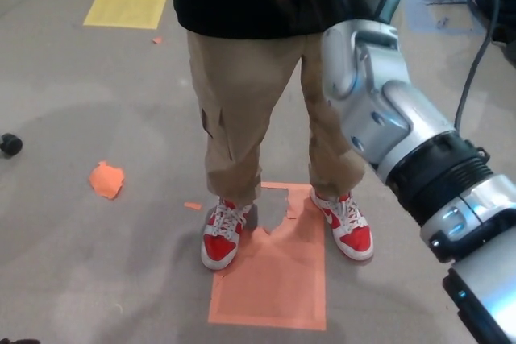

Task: The robot extends its right arm to grab a person's hand and shakes it

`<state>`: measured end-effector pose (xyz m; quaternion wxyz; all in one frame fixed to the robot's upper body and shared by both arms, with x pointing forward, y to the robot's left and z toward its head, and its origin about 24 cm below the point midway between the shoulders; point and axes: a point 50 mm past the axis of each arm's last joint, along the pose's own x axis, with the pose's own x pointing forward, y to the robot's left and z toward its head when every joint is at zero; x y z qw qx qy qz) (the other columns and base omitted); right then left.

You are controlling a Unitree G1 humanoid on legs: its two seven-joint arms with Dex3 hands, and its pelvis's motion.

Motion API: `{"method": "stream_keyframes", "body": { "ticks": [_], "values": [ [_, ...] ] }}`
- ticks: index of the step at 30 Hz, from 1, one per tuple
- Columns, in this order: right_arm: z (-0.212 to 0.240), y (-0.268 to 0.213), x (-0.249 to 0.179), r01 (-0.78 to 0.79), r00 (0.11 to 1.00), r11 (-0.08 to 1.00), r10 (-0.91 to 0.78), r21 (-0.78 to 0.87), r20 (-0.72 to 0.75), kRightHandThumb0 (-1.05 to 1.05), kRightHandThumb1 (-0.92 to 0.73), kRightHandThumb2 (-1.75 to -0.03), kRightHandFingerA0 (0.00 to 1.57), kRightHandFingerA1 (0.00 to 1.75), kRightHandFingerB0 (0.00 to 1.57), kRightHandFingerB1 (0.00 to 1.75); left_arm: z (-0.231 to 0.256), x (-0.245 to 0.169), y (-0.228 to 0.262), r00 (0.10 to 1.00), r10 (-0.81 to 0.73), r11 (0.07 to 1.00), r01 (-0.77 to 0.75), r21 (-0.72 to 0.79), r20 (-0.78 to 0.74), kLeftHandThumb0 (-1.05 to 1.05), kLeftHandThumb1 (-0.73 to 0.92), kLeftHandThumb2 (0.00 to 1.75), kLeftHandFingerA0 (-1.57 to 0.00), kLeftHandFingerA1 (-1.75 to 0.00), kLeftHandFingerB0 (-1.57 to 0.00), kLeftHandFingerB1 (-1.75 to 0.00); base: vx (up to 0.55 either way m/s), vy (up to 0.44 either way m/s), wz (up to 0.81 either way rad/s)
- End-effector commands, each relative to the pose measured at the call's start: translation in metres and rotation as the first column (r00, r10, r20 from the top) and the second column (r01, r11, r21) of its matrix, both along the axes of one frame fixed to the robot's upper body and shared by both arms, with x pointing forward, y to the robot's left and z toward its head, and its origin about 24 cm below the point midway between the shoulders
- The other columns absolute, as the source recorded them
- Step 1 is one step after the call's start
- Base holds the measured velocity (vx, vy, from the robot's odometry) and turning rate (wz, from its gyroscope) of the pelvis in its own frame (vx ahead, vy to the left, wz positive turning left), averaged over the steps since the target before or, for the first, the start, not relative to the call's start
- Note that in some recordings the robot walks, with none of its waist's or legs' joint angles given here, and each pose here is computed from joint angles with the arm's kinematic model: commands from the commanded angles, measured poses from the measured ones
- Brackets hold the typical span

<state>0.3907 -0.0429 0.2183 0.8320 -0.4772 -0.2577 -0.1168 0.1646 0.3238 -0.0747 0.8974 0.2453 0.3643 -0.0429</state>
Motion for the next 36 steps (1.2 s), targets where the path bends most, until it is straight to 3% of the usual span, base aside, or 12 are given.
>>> {"method": "stream_keyframes", "body": {
  "ticks": [1,6,8,10,11,12,19,21,24,32,33,36],
  "values": [
    [-0.019,-0.011,0.002,0.041,0.998,0.999,-0.041,0.001,-0.046,-0.17,-0.54,-0.58,0.82,1.53,0.76,0.93,0.003,-0.004,0.008,1.000,-0.001,1.000,0.001,0.015,-0.010,-0.32,0.65,1.16,0.00,-0.47,0.00,-0.47,0.00,0.000,0.00],
    [-0.051,-0.018,0.009,0.077,0.976,0.996,-0.084,-0.042,-0.198,-0.18,-0.56,-0.59,0.81,1.50,0.71,1.05,0.005,-0.002,0.009,1.000,0.016,1.000,-0.016,0.008,-0.010,-0.32,0.63,1.15,0.00,-0.47,0.00,-0.47,0.00,0.000,0.00],
    [-0.077,-0.022,0.009,0.089,0.947,0.994,-0.105,-0.068,-0.304,-0.21,-0.54,-0.55,0.95,0.99,0.80,0.67,0.007,-0.001,0.008,1.000,-0.008,1.000,0.008,0.000,-0.002,-0.67,0.78,1.06,-0.06,-0.43,-0.01,-0.36,0.00,0.000,0.00],
    [-0.095,-0.025,0.007,0.090,0.928,0.992,-0.114,-0.083,-0.354,-0.19,-0.53,-0.54,0.94,1.02,0.81,0.68,0.007,-0.001,0.008,1.000,-0.014,1.000,0.014,-0.001,0.006,-0.66,0.75,1.06,-0.12,-0.46,0.00,-0.40,0.00,0.000,0.00],
    [-0.109,-0.027,0.004,0.092,0.916,0.991,-0.124,-0.101,-0.382,-0.19,-0.52,-0.54,0.96,0.98,0.80,0.65,0.008,0.000,0.008,1.000,-0.016,1.000,0.017,-0.009,0.018,-0.67,0.92,0.74,-0.13,-0.31,-0.12,-0.31,0.00,0.000,0.00],
    [-0.120,-0.030,0.001,0.091,0.902,0.990,-0.128,-0.109,-0.411,-0.17,-0.52,-0.55,0.96,0.93,0.80,0.66,0.008,0.000,0.008,1.000,-0.022,1.000,0.022,-0.008,0.020,-0.67,0.76,1.05,-0.11,-0.45,0.00,-0.39,0.00,0.000,0.00],
    [-0.180,-0.041,-0.019,0.071,0.750,0.994,-0.111,-0.087,-0.652,-0.23,-0.51,-0.55,0.90,0.81,0.77,0.66,0.011,0.003,0.007,0.999,-0.016,0.999,0.019,-0.050,0.047,-0.63,0.76,1.04,-0.02,-0.35,-0.02,-0.33,0.00,0.000,0.00],
    [-0.184,-0.041,-0.021,0.067,0.718,0.996,-0.094,-0.065,-0.690,-0.22,-0.54,-0.55,0.87,0.93,0.77,0.69,0.012,0.006,0.008,0.999,-0.029,0.999,0.030,-0.026,0.037,-0.65,0.76,1.06,-0.03,-0.36,-0.03,-0.35,0.00,0.000,0.00],
    [-0.178,-0.039,-0.018,0.057,0.739,0.998,-0.065,-0.035,-0.670,-0.24,-0.55,-0.58,0.80,1.26,0.68,1.11,0.012,0.009,0.009,0.999,-0.016,0.999,0.017,-0.034,0.040,-0.65,0.75,1.04,-0.04,-0.40,-0.04,-0.38,0.00,0.000,0.00],
    [-0.083,-0.011,0.008,-0.045,0.928,0.995,0.075,0.089,-0.364,-0.28,-0.59,-0.56,0.71,1.61,0.69,1.29,0.011,0.008,0.010,0.999,-0.023,1.000,0.024,-0.009,0.029,-0.66,0.77,1.05,-0.04,-0.42,-0.03,-0.37,0.00,0.000,0.00],
    [-0.065,-0.007,0.009,-0.078,0.946,0.990,0.111,0.118,-0.303,-0.22,-0.58,-0.56,0.76,1.66,0.64,1.37,0.010,0.008,0.010,1.000,-0.013,1.000,0.013,0.009,0.016,-0.33,0.61,1.14,0.00,-0.48,0.00,-0.47,0.00,0.000,0.00],
    [-0.019,0.001,0.005,-0.144,0.975,0.978,0.166,0.149,-0.150,-0.22,-0.59,-0.55,0.72,1.65,0.58,1.38,0.010,0.007,0.011,0.999,-0.028,0.998,0.027,0.051,0.017,-0.33,0.63,1.15,0.00,-0.47,0.00,-0.47,0.00,0.000,0.00]
  ]
}}
